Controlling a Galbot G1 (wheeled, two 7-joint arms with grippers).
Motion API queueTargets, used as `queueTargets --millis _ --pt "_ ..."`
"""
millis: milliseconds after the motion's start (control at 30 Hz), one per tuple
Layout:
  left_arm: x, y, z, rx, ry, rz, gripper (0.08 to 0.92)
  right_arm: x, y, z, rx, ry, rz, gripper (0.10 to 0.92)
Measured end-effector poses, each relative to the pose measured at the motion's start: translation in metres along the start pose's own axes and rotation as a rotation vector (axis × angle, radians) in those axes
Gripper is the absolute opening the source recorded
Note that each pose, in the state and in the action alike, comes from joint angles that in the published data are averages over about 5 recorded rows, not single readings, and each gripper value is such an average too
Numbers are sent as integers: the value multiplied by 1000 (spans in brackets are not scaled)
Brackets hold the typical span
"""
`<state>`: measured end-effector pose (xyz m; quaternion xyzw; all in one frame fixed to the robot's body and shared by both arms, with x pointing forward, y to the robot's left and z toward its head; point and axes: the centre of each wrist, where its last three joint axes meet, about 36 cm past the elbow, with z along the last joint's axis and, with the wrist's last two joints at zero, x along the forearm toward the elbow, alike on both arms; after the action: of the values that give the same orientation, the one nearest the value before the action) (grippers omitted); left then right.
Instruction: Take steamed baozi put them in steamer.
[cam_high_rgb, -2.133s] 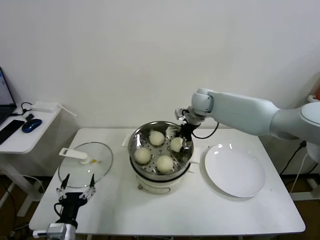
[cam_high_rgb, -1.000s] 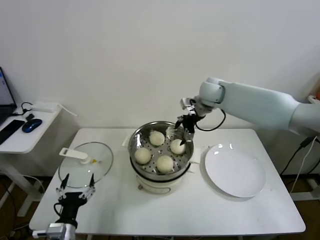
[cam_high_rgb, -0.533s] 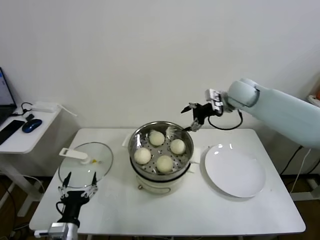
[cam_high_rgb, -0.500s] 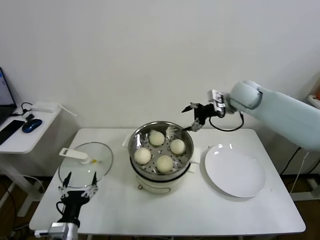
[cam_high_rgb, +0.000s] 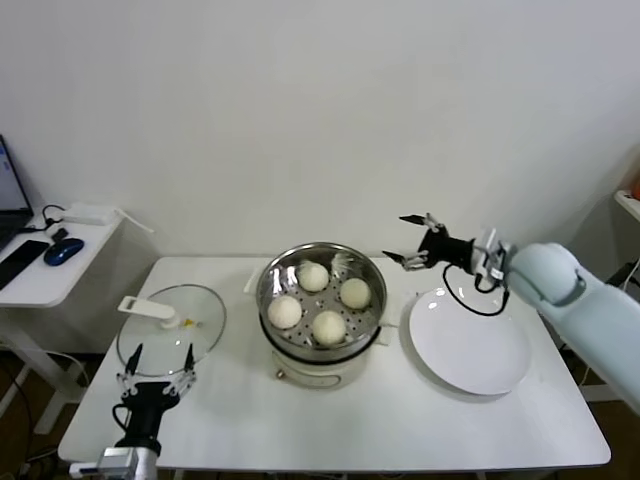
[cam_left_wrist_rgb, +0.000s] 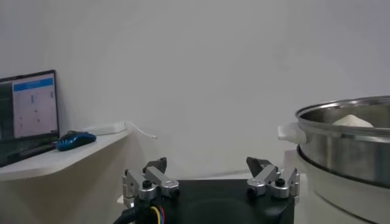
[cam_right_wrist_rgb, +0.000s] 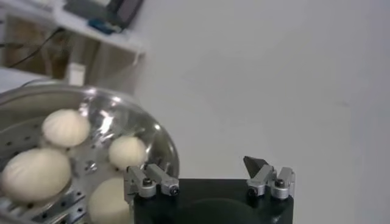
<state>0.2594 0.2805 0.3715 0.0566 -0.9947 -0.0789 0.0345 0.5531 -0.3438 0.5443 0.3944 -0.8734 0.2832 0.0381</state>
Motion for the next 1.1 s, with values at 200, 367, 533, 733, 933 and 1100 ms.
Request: queueTargets --millis 200,367,533,733,933,1100 --pt "-1 0 0 4 -8 3 823 10 52 34 -114 -113 156 823" --pt "-1 -1 0 8 -15 8 823 21 98 59 -221 -180 273 823" --pt "-1 0 -1 9 -25 10 823 31 142 78 -320 -228 375 823" --pt "2 2 1 7 -28 11 823 42 194 95 -428 -254 460 823" --pt "6 5 3 4 -33 13 823 53 241 106 -519 -255 510 823" --pt "9 7 2 8 -39 17 823 61 271 112 -571 -247 532 823"
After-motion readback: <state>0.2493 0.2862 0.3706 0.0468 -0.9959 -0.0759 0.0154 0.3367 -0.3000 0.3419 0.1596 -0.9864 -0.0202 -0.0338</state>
